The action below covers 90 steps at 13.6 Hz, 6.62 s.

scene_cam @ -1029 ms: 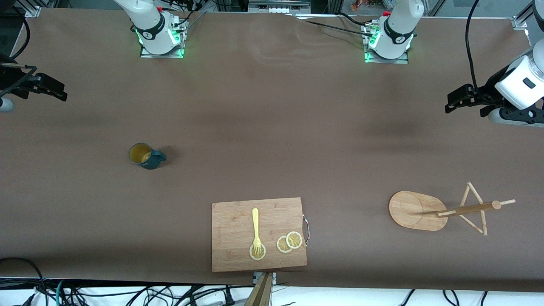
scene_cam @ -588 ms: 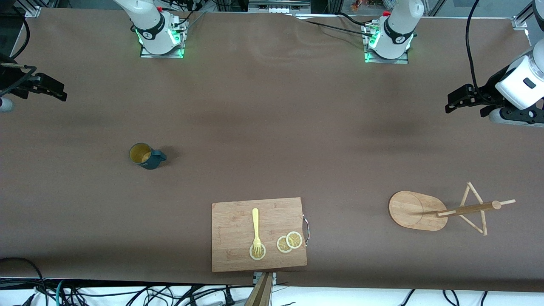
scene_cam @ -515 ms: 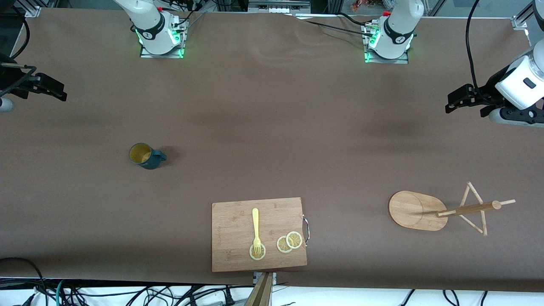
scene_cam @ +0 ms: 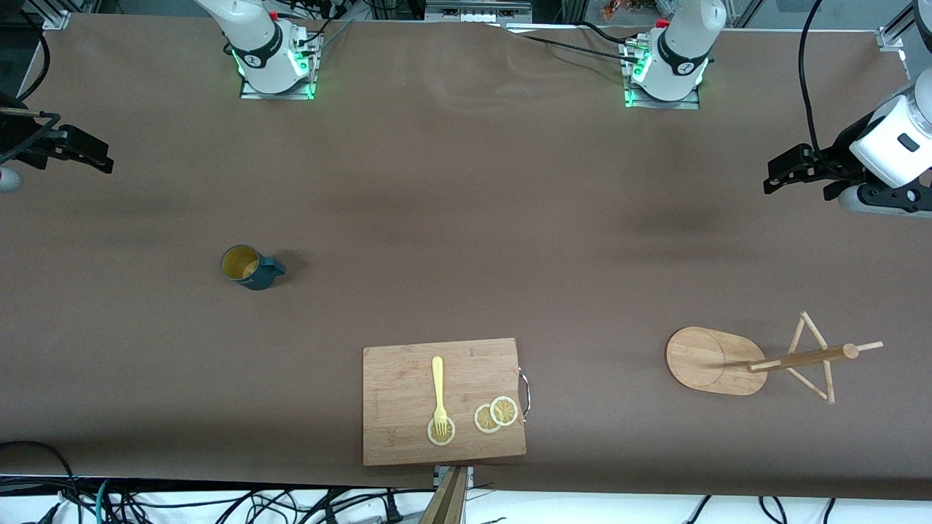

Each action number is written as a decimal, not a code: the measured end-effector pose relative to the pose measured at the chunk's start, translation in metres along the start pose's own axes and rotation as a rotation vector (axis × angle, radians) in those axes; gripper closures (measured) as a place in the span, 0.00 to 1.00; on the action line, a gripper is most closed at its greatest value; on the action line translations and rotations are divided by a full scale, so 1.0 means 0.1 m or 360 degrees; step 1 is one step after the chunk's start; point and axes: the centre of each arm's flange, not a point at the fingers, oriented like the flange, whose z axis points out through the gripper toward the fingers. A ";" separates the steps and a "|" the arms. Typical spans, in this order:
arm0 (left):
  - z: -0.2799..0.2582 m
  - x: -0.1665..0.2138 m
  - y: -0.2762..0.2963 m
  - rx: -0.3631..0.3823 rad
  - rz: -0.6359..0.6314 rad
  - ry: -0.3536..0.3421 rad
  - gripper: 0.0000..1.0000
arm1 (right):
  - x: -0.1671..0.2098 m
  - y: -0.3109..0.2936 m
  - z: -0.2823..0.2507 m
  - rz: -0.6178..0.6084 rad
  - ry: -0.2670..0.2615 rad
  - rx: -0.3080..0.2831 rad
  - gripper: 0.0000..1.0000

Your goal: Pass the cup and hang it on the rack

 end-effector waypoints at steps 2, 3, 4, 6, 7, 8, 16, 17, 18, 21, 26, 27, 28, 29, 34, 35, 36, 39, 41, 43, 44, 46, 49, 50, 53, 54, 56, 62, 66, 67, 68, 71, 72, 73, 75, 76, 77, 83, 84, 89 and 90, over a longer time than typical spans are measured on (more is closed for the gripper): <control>0.00 0.00 -0.04 -0.0001 -0.0012 0.0000 0.00 | 0.00 0.00 0.00 0.0000 0.0000 0.0000 0.00; 0.00 0.00 -0.06 -0.0001 -0.0018 0.0000 0.00 | 0.00 0.00 0.00 0.0000 0.0000 0.0000 0.00; 0.00 0.00 -0.08 -0.0001 -0.0022 0.0000 0.00 | 0.00 0.00 0.00 0.0000 0.0001 0.0000 0.00; 0.00 0.00 -0.08 -0.0002 -0.0024 0.0000 0.00 | 0.00 0.00 0.00 0.0001 0.0001 0.0000 0.00; 0.00 0.00 -0.08 -0.0002 -0.0024 0.0000 0.00 | 0.00 0.00 0.00 0.0001 0.0001 0.0000 0.00; 0.00 0.00 -0.08 -0.0002 -0.0024 0.0000 0.00 | 0.00 0.01 0.00 0.0002 0.0001 0.0000 0.00; 0.00 -0.01 -0.09 -0.0002 -0.0024 -0.0008 0.00 | 0.00 0.04 0.00 0.0012 0.0001 0.0001 0.00; 0.00 -0.01 -0.08 -0.0002 -0.0024 -0.0008 0.00 | 0.00 0.04 0.00 0.0012 0.0001 0.0001 0.00; 0.00 -0.01 -0.09 -0.0002 -0.0024 -0.0009 0.00 | 0.00 0.04 0.00 0.0012 0.0001 0.0001 0.00; 0.00 -0.01 -0.09 -0.0002 -0.0024 -0.0009 0.00 | 0.00 0.04 0.00 0.0013 0.0001 0.0001 0.00; 0.00 -0.01 -0.09 -0.0002 -0.0025 -0.0009 0.00 | 0.00 0.04 0.00 0.0013 0.0001 0.0001 0.00; 0.00 -0.01 -0.09 -0.0002 -0.0025 -0.0009 0.00 | 0.00 0.04 0.00 0.0013 0.0002 0.0001 0.00; 0.00 -0.01 -0.09 -0.0002 -0.0025 -0.0009 0.00 | 0.00 0.04 0.00 0.0013 0.0002 0.0001 0.00; 0.00 -0.01 -0.09 -0.0002 -0.0025 -0.0009 0.00 | 0.00 0.05 0.00 0.0013 0.0002 0.0001 0.00; 0.01 -0.01 -0.09 -0.0002 -0.0025 -0.0011 0.00 | 0.03 0.05 0.03 0.0015 -0.0001 0.0001 0.00; 0.01 0.00 -0.09 -0.0002 -0.0025 -0.0011 0.00 | 0.04 0.05 0.03 0.0015 0.0002 0.0001 0.00; 0.01 0.00 -0.09 -0.0002 -0.0025 -0.0011 0.00 | 0.05 0.05 0.03 0.0015 0.0009 0.0000 0.00; 0.01 0.00 -0.09 -0.0002 -0.0025 -0.0011 0.00 | 0.13 0.01 0.10 0.0005 0.0008 -0.0001 0.00; 0.01 0.00 -0.09 -0.0002 -0.0025 -0.0012 0.00 | 0.23 -0.08 0.22 -0.0021 -0.0002 -0.0004 0.00; 0.01 0.00 -0.09 -0.0002 -0.0025 -0.0012 0.00 | 0.37 -0.22 0.41 -0.0057 -0.0024 -0.0009 0.00; 0.01 0.00 -0.09 -0.0002 -0.0025 -0.0012 0.00 | 0.44 -0.26 0.51 -0.0069 -0.0036 -0.0011 0.00; 0.01 0.00 -0.09 -0.0002 -0.0026 -0.0012 0.00 | 0.57 -0.30 0.76 -0.0078 -0.0087 -0.0014 0.00; 0.01 0.00 -0.09 -0.0002 -0.0026 -0.0013 0.00 | 0.79 -0.36 1.24 -0.0089 -0.0183 -0.0020 0.00; 0.02 0.00 -0.09 -0.0002 -0.0026 -0.0013 0.00 | 0.85 -0.39 1.40 -0.0096 -0.0206 -0.0022 0.00; 0.02 0.00 -0.10 -0.0003 -0.0027 -0.0016 0.00 | 1.04 -0.54 1.87 -0.0129 -0.0255 -0.0029 0.00; 0.03 0.00 -0.10 -0.0003 -0.0029 -0.0018 0.00 | 1.09 -0.60 2.02 -0.0135 -0.0268 -0.0026 0.00; 0.04 0.01 -0.12 -0.0004 -0.0032 -0.0022 0.00 | 1.17 -0.64 2.28 -0.0138 -0.0288 -0.0018 0.00; 0.05 0.01 -0.12 -0.0004 -0.0034 -0.0024 0.00 | 1.10 -0.61 2.98 -0.0127 -0.0280 -0.0013 0.00; 0.05 0.01 -0.12 -0.0004 -0.0034 -0.0025 0.00 | 1.00 -0.57 3.21 -0.0114 -0.0308 -0.0008 0.00; 0.05 0.01 -0.12 -0.0004 -0.0034 -0.0025 0.00 | 0.98 -0.56 3.24 -0.0110 -0.0309 -0.0006 0.00; 0.05 0.01 -0.12 -0.0004 -0.0034 -0.0025 0.00 | 0.96 -0.54 3.30 -0.0107 -0.0306 -0.0005 0.00; 0.05 0.01 -0.12 -0.0004 -0.0035 -0.0026 0.00 | 0.87 -0.50 3.52 -0.0078 -0.0297 0.0023 0.00; 0.05 0.01 -0.12 -0.0004 -0.0035 -0.0027 0.00 | 0.84 -0.50 3.59 -0.0064 -0.0295 0.0040 0.00; 0.05 0.01 -0.13 -0.0004 -0.0035 -0.0027 0.00 | 0.82 -0.49 3.63 -0.0055 -0.0295 0.0047 0.00; 0.05 0.01 -0.13 -0.0004 -0.0037 -0.0028 0.00 | 0.81 -0.45 3.65 -0.0030 -0.0291 0.0066 0.00; 0.05 0.01 -0.13 -0.0004 -0.0038 -0.0028 0.00 | 0.81 -0.43 3.64 -0.0013 -0.0288 0.0084 0.00; 0.05 0.01 -0.13 -0.0004 -0.0038 -0.0028 0.00 | 0.81 -0.42 3.63 0.0003 -0.0285 0.0100 0.00; 0.05 0.01 -0.14 -0.0005 -0.0039 -0.0029 0.00 | 0.82 -0.35 3.62 0.0038 -0.0271 0.0124 0.30; 0.05 0.01 -0.14 -0.0005 -0.0039 -0.0029 0.00 | 0.82 -0.35 3.62 0.0039 -0.0270 0.0125 0.40; 0.05 0.01 -0.14 -0.0005 -0.0041 -0.0029 0.00 | 0.82 -0.35 3.62 0.0042 -0.0266 0.0128 0.93; 0.05 0.01 -0.15 -0.0005 -0.0042 -0.0029 0.00 | 0.83 -0.35 3.61 0.0043 -0.0262 0.0128 0.95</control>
